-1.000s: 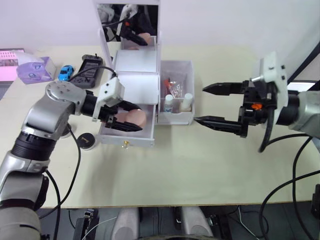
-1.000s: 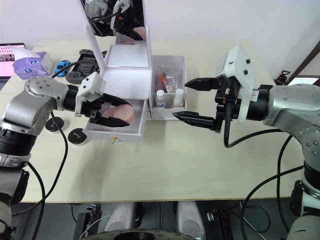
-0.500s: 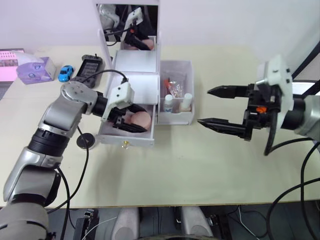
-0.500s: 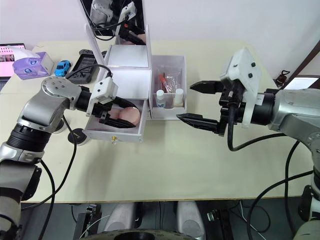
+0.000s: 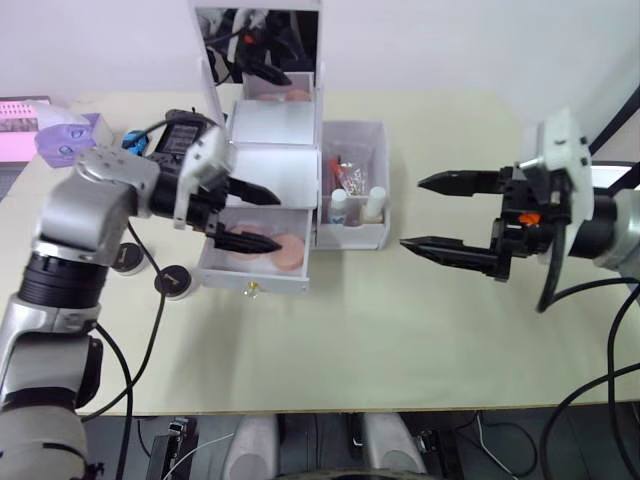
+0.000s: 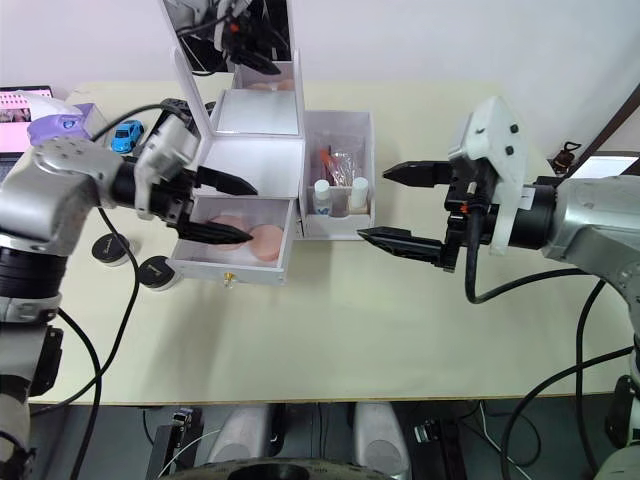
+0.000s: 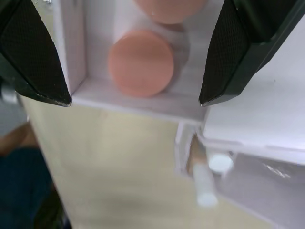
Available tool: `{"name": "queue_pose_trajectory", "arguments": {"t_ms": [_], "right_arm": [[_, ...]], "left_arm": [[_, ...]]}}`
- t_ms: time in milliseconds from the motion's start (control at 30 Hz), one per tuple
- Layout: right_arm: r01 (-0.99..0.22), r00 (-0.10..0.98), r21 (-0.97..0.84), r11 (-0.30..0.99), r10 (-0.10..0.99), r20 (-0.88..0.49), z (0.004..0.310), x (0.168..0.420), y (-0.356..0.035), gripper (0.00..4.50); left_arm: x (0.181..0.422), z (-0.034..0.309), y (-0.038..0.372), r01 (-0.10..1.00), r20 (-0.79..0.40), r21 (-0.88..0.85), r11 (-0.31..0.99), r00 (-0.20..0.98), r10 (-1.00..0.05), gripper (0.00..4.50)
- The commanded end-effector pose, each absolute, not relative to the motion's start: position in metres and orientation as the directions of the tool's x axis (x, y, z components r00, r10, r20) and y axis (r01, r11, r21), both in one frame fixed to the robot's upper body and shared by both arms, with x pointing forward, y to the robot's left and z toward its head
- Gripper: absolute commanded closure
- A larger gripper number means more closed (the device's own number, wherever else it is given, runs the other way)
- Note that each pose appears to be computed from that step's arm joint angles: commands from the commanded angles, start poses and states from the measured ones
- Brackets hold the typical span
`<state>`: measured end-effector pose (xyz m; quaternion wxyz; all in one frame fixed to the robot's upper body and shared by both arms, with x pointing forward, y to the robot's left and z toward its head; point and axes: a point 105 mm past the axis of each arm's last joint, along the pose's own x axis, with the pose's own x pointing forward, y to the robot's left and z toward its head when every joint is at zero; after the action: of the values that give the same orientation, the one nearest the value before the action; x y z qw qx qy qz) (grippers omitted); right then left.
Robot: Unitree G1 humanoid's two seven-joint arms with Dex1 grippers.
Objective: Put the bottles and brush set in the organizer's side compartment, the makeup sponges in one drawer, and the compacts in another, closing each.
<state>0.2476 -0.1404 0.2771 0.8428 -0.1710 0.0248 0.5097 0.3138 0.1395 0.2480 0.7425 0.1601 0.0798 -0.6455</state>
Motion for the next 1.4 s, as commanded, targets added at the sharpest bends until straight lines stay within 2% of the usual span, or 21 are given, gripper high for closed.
{"name": "queue_pose_trajectory", "arguments": {"t_ms": [33, 200, 400, 600, 733, 867, 967, 1167, 1333, 1400], "right_arm": [[-0.822, 0.541, -0.308, 0.479, 0.826, -0.157, 0.287, 0.254, -0.162, 0.0], [-0.729, 0.672, -0.294, 0.618, 0.728, -0.138, 0.255, 0.277, -0.21, 0.0], [-0.631, 0.772, -0.249, 0.735, 0.625, -0.115, 0.219, 0.281, -0.266, 0.0], [-0.532, 0.846, -0.213, 0.819, 0.525, -0.093, 0.194, 0.278, -0.311, 0.0], [-0.516, 0.856, -0.21, 0.831, 0.507, -0.097, 0.185, 0.276, -0.315, 0.0], [-0.544, 0.839, -0.213, 0.812, 0.535, -0.102, 0.186, 0.276, -0.304, 0.0], [-0.612, 0.79, -0.201, 0.765, 0.605, -0.102, 0.195, 0.276, -0.284, 0.0], [-0.819, 0.573, -0.155, 0.552, 0.802, -0.172, 0.211, 0.264, -0.216, 0.0], [-0.916, 0.398, -0.135, 0.377, 0.892, -0.215, 0.223, 0.255, -0.167, 0.0], [-0.932, 0.356, -0.148, 0.33, 0.91, -0.212, 0.229, 0.254, -0.148, 0.0]], "left_arm": [[0.309, 0.283, 0.165, 0.957, -0.218, 0.201, 0.208, 0.251, -0.943, 0.02], [0.312, 0.281, 0.22, 0.875, -0.169, 0.249, 0.415, 0.461, -0.871, 0.02], [0.305, 0.254, 0.305, 0.726, -0.13, 0.2, 0.657, 0.685, -0.717, 0.02], [0.288, 0.221, 0.352, 0.612, -0.168, 0.19, 0.768, 0.791, -0.588, 0.02], [0.279, 0.204, 0.371, 0.555, -0.179, 0.169, 0.815, 0.83, -0.528, 0.02], [0.275, 0.201, 0.367, 0.564, -0.165, 0.165, 0.809, 0.825, -0.541, 0.02], [0.269, 0.203, 0.353, 0.619, -0.153, 0.159, 0.769, 0.785, -0.601, 0.02], [0.236, 0.198, 0.322, 0.748, -0.243, 0.042, 0.663, 0.651, -0.719, 0.02], [0.207, 0.192, 0.283, 0.832, -0.299, -0.067, 0.551, 0.51, -0.807, 0.02], [0.199, 0.189, 0.261, 0.853, -0.299, -0.093, 0.513, 0.468, -0.832, 0.56]]}}
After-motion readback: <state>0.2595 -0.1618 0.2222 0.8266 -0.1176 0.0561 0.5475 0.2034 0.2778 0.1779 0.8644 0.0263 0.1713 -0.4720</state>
